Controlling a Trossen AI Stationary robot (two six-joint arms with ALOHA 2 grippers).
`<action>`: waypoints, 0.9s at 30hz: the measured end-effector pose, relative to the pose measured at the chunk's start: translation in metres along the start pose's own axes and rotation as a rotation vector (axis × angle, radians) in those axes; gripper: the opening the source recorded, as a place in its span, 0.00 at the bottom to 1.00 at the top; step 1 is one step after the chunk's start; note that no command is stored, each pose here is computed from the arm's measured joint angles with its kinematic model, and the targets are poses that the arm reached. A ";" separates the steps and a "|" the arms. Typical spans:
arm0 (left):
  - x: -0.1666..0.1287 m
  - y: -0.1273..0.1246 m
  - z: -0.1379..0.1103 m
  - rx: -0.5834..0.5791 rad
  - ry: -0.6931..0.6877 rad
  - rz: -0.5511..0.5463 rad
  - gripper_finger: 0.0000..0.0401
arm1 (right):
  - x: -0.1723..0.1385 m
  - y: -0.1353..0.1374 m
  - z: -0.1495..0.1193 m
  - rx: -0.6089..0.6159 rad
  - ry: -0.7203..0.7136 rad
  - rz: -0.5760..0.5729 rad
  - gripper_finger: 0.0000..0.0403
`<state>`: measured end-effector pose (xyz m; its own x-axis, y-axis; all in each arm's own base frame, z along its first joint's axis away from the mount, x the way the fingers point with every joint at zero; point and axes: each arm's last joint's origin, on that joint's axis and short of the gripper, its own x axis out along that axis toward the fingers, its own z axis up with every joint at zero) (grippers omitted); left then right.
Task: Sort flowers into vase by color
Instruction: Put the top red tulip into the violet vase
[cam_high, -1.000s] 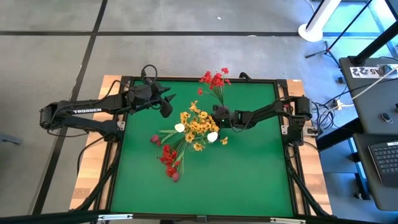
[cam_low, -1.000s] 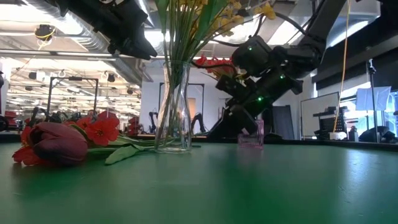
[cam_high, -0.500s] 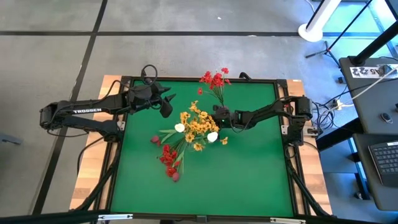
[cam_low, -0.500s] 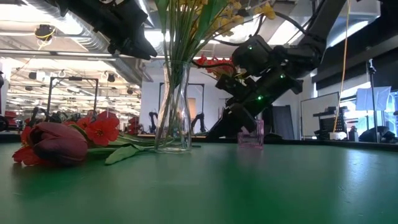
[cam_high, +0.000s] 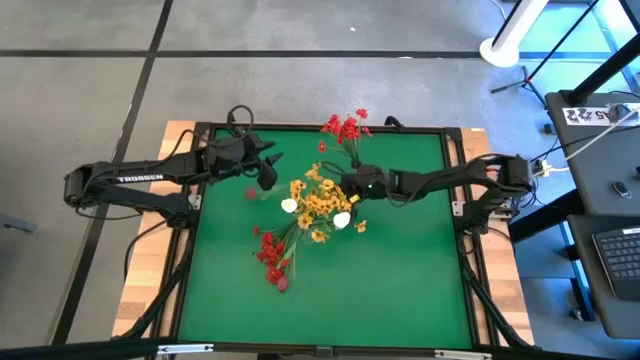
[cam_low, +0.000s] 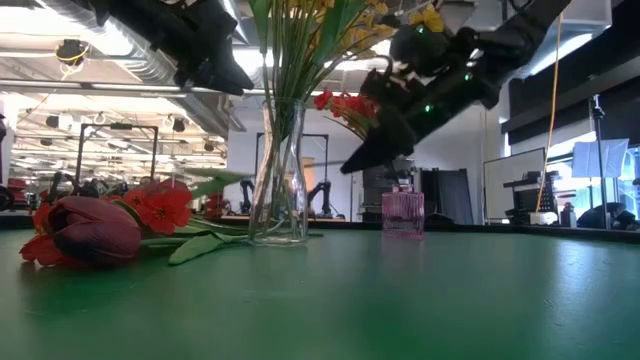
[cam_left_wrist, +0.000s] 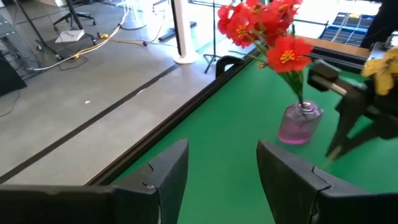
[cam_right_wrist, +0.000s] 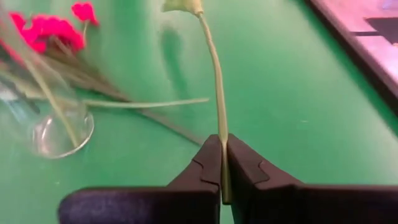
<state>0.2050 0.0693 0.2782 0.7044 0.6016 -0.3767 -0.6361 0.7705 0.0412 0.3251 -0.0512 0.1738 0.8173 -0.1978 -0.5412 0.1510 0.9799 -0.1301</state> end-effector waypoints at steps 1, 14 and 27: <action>0.000 -0.001 0.000 0.000 -0.006 -0.007 0.46 | -0.004 -0.001 0.003 0.007 -0.006 -0.009 0.02; -0.047 0.005 0.033 -0.056 -0.325 -0.084 0.46 | -0.050 -0.012 0.035 0.060 -0.144 -0.163 0.01; -0.072 0.010 0.052 -0.178 -0.535 -0.253 0.46 | -0.111 -0.025 0.075 0.139 -0.475 -0.340 0.01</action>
<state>0.1643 0.0444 0.3535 0.8714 0.4625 0.1638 -0.4390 0.8840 -0.1609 0.2724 -0.0521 0.2997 0.8645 -0.4998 -0.0531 0.4930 0.8639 -0.1032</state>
